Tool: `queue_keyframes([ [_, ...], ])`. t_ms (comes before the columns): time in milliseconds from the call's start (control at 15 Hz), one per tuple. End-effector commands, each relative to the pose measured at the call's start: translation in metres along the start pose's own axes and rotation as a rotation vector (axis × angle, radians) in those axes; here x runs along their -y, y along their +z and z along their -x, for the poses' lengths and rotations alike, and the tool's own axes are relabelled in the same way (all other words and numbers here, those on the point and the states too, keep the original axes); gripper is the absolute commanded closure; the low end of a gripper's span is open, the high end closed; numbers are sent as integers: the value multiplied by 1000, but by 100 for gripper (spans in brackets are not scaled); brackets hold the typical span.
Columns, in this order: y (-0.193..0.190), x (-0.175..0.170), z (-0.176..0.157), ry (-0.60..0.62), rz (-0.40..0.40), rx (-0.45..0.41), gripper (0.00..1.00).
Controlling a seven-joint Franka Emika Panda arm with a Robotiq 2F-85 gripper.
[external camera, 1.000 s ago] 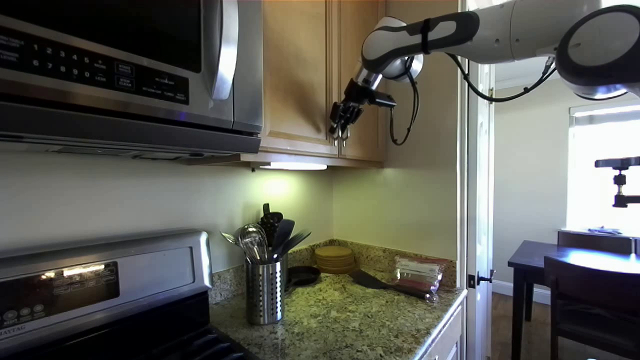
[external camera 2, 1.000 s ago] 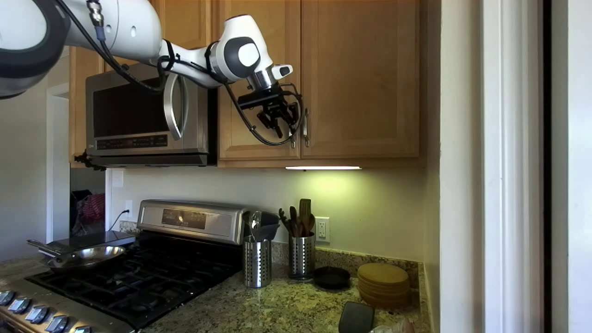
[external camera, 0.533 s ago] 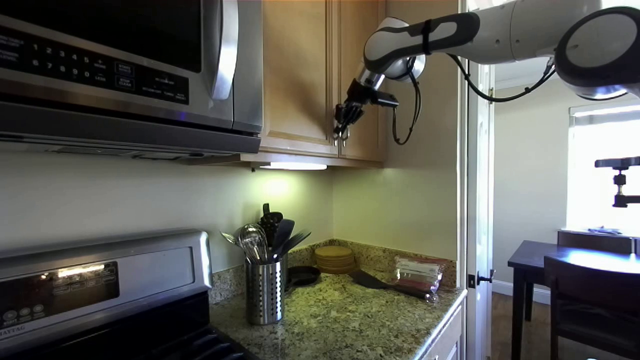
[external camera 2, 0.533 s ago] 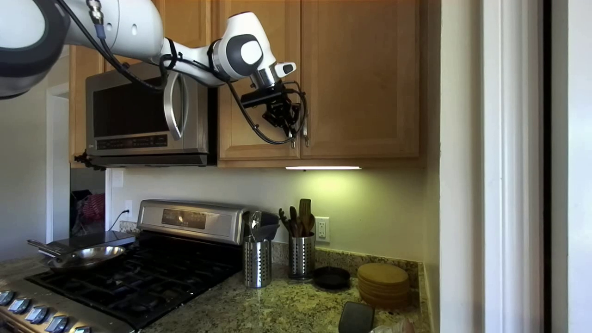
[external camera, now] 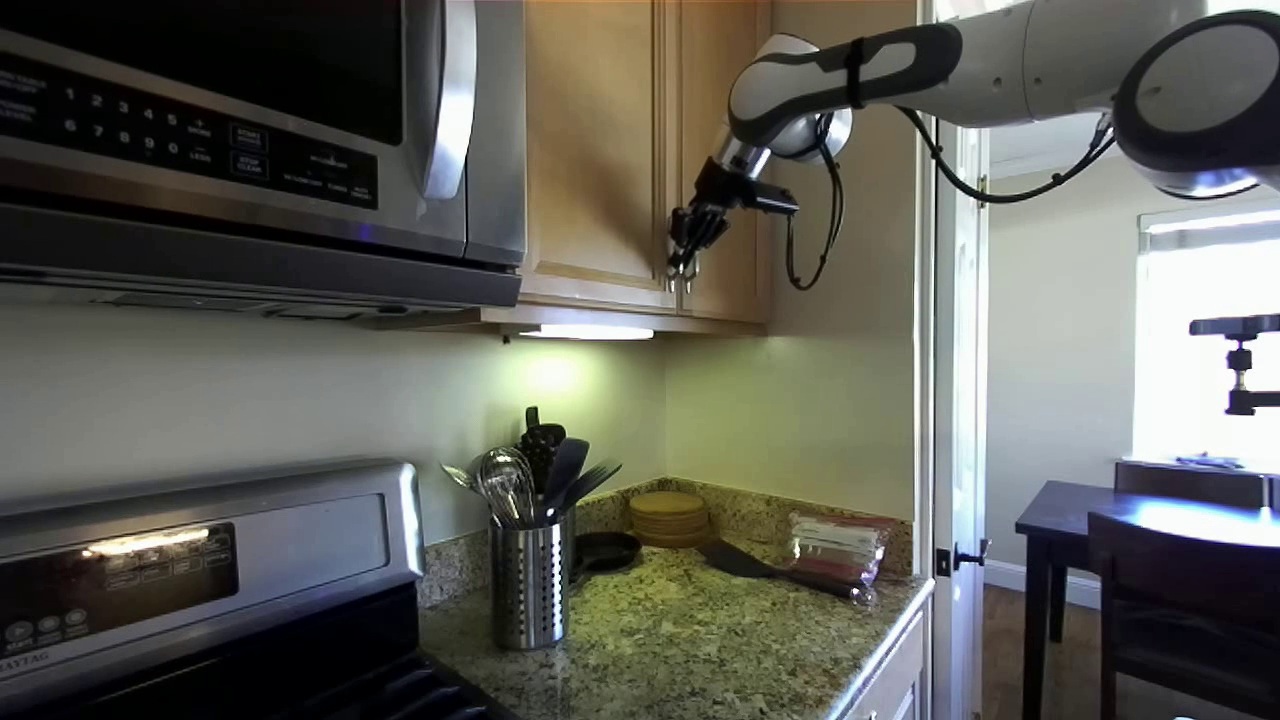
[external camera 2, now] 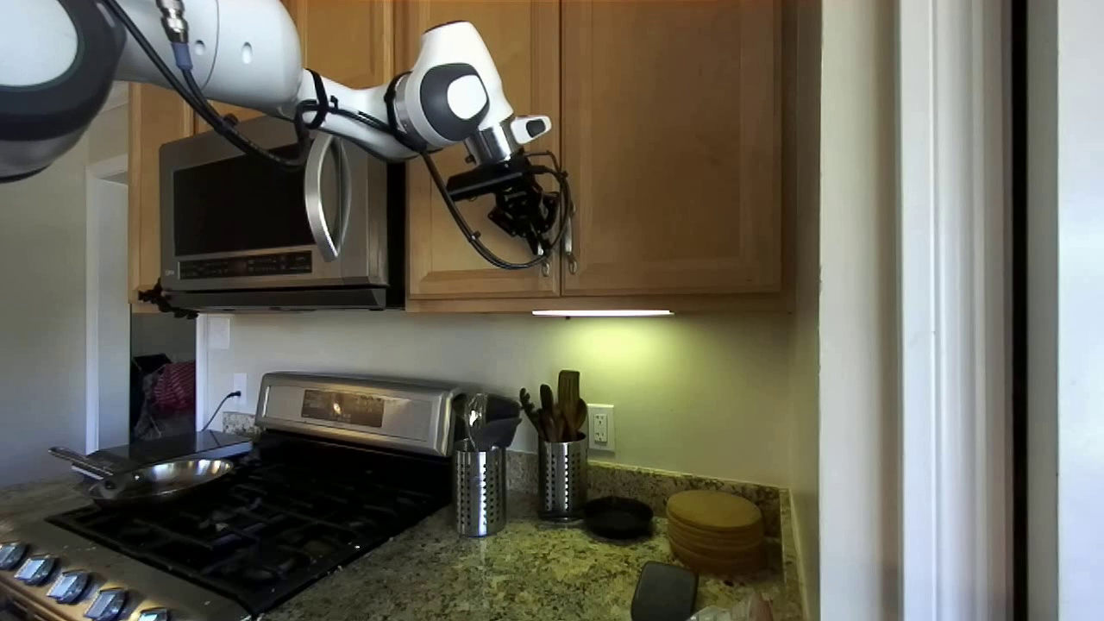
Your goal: Open the cupboard
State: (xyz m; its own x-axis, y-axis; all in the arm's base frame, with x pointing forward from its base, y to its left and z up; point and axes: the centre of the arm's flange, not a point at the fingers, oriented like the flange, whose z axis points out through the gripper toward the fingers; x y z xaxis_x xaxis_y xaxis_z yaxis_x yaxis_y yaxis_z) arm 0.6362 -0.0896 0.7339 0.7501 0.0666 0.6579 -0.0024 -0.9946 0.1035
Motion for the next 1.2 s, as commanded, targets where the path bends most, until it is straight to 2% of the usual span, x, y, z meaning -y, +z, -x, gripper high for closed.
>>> queue_keyframes([
  [0, -27, 24, 32, 3, -10, 8, 91],
  [333, -57, 41, 62, 27, 3, 40, 91],
  [867, -113, 110, 110, 25, 61, 48, 91],
  [1133, -144, 136, 127, -33, 10, 52, 91],
])
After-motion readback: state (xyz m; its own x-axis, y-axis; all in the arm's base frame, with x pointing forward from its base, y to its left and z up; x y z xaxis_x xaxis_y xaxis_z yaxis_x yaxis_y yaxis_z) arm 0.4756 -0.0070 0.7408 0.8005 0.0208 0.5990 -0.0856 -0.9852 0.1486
